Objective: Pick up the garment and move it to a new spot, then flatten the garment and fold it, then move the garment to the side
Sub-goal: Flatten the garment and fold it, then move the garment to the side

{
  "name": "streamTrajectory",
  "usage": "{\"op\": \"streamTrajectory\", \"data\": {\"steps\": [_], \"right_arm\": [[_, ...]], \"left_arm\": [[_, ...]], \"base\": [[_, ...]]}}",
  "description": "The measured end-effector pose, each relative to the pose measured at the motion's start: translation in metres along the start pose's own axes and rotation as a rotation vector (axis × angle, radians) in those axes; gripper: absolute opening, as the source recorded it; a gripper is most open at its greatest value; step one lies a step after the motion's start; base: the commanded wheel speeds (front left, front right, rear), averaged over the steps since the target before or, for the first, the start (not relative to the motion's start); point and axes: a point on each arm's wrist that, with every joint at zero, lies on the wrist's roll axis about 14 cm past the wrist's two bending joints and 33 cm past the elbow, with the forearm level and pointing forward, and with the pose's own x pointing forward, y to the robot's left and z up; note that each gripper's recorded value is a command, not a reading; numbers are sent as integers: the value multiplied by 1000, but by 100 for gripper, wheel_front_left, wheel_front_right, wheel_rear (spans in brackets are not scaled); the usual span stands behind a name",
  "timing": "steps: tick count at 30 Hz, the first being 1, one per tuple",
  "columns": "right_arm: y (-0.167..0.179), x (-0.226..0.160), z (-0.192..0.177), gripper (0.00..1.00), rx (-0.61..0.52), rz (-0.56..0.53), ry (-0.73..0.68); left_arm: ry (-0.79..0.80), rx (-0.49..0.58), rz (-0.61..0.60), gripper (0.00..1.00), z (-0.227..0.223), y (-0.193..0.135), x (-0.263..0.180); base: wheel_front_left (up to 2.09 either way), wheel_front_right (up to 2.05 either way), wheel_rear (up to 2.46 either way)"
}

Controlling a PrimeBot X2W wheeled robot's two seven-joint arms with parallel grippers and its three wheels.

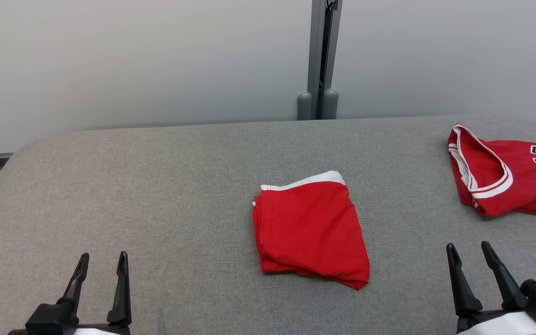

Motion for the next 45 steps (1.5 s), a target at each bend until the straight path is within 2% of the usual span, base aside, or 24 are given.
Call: {"op": "streamTrajectory", "data": {"steps": [17, 25, 35, 45], "right_arm": [[4, 1, -8, 100, 3, 13, 26], [28, 43, 1, 100, -28, 111, 33], [61, 100, -37, 100, -83, 212, 224], [69, 120, -98, 100, -86, 218, 448]], "left_arm": [[-4, -1, 7, 100, 1, 0, -2], [3, -9, 7, 100, -1, -3, -4], [1, -28, 22, 100, 0, -1, -1], [32, -29, 66, 100, -8, 11, 3]], "base": [[0, 0, 0], [0, 0, 0], [0, 0, 0], [0, 0, 0]]}}
